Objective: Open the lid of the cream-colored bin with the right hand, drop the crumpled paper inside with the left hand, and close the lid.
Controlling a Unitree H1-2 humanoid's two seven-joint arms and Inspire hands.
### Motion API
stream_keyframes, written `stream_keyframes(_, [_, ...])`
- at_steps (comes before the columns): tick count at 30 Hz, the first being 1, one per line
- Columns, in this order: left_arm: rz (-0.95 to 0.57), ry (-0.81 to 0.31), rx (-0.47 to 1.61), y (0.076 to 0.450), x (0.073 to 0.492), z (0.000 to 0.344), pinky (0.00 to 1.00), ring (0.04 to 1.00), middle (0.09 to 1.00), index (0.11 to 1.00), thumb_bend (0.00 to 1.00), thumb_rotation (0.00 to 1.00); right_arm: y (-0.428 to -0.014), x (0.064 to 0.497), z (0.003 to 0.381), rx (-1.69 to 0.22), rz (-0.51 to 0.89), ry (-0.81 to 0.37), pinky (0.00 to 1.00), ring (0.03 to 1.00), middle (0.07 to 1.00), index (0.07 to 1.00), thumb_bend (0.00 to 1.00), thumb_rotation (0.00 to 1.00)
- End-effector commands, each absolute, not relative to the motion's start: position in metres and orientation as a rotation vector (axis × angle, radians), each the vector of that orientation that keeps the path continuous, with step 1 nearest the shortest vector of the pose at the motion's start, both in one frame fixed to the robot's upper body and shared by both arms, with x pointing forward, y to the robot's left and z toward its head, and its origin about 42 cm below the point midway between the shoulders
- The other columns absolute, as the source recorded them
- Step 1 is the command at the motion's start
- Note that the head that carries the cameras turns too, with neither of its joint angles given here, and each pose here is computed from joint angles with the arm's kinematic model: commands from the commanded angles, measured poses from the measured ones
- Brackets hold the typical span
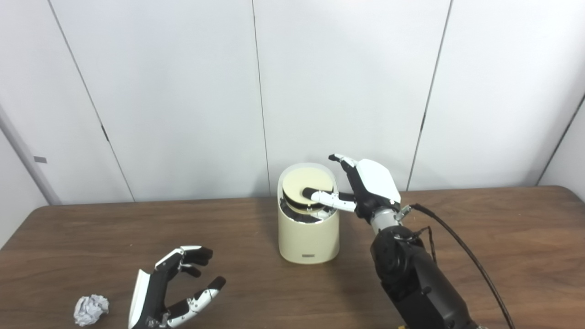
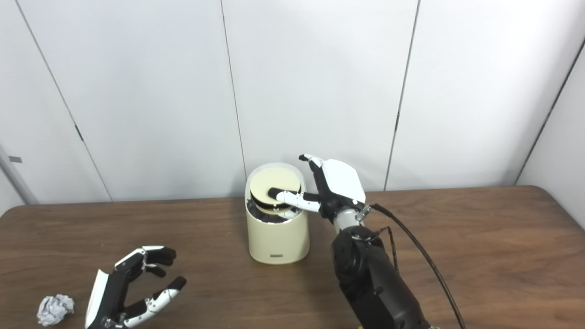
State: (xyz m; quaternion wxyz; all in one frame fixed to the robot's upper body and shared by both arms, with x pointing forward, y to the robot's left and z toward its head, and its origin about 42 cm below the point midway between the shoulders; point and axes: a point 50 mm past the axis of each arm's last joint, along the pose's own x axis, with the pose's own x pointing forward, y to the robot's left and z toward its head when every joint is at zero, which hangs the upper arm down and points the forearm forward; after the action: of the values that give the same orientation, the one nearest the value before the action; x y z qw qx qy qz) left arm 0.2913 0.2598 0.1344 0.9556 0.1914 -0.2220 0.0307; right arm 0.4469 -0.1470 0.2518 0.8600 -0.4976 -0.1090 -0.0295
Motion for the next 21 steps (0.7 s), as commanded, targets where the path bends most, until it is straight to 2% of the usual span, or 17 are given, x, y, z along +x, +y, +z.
stream_keyframes(1, [0.059,-0.454,0.372,0.256,0.286,0.128,0.51,0.610,0.632,0.614,0.75,0.22,-0.144,0.447,0.276,-1.023,-0.081,-0.320,0.83,0.881,0.879,0.867,0.86,0.89])
stream_keyframes(8, [0.056,-0.451,0.373,0.256,0.285,0.127,0.51,0.613,0.634,0.617,0.75,0.22,-0.148,0.443,0.272,-0.986,-0.064,-0.326,0.80,0.869,0.870,0.858,0.85,0.88])
stream_keyframes(13, [0.055,-0.454,0.371,0.256,0.286,0.127,0.51,0.609,0.631,0.615,0.75,0.22,-0.155,0.433,0.269,-0.942,-0.051,-0.351,0.76,0.848,0.862,0.858,0.89,0.89])
stream_keyframes(21, [0.055,-0.454,0.375,0.258,0.287,0.126,0.51,0.609,0.632,0.614,0.75,0.22,-0.173,0.413,0.258,-0.885,-0.070,-0.326,0.75,0.858,0.886,0.875,0.95,0.95])
